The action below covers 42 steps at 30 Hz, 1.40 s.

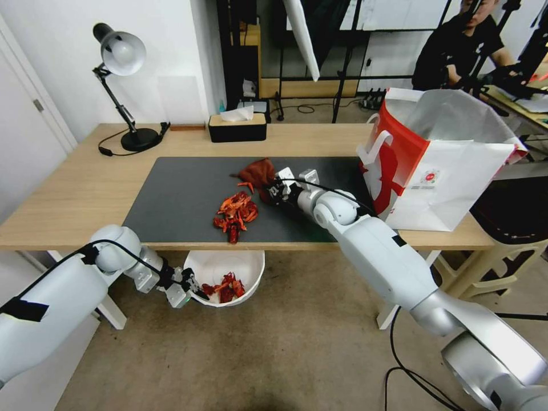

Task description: Sweep shrimp from table into container with towel, then put container into takeout bag.

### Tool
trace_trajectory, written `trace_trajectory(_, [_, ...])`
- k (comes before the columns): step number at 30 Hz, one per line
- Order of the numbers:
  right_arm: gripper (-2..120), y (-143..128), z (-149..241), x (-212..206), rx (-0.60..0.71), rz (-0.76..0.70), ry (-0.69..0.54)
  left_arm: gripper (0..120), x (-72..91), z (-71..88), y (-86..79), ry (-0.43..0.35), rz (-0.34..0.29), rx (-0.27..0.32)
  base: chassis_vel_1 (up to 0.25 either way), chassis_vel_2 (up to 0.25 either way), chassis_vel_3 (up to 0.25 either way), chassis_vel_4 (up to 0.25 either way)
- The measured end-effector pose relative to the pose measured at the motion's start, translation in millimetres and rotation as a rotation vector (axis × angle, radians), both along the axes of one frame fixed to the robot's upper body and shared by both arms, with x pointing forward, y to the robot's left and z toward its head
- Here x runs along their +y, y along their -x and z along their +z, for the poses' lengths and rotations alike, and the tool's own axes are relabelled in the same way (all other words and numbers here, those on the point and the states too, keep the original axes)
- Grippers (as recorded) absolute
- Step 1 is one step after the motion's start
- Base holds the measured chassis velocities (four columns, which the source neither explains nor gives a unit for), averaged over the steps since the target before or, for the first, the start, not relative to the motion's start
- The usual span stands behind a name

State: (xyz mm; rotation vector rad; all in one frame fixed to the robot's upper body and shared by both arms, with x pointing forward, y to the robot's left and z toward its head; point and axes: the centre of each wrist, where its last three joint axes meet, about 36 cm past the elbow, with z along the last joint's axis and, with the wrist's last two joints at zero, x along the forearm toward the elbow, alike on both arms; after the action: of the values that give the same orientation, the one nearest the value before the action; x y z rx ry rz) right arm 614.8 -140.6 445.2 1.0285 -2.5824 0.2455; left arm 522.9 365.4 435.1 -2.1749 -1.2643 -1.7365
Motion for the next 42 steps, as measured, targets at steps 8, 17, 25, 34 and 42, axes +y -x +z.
trace_trajectory(8, [2, 19, -4, -5, 0.001, 0.087, 0.0, 0, -1.1, 2.0, -1.7, 0.0, -0.003, -0.004, 0.0, 0.0, 0.0, 0.0])
trace_trajectory(17, [2, 42, -5, -2, -0.001, 0.127, 0.004, 0, -5.5, 3.0, -6.5, 0.002, -0.007, -0.007, 0.0, 0.0, 0.0, 0.0])
trace_trajectory(25, [2, 58, -6, -1, 0.0, 0.139, -0.002, 0, -6.4, 3.4, -8.2, 0.001, -0.007, -0.008, 0.0, 0.0, 0.0, 0.0])
trace_trajectory(34, [2, 79, -1, 2, -0.004, 0.124, 0.008, 0, -6.7, 7.0, -9.4, -0.003, -0.008, -0.013, 0.0, 0.0, 0.0, 0.0])
trace_trajectory(42, [2, 87, -1, 1, -0.008, 0.102, 0.006, 0, -8.2, 8.1, -10.2, -0.002, -0.01, -0.014, 0.0, 0.0, 0.0, 0.0])
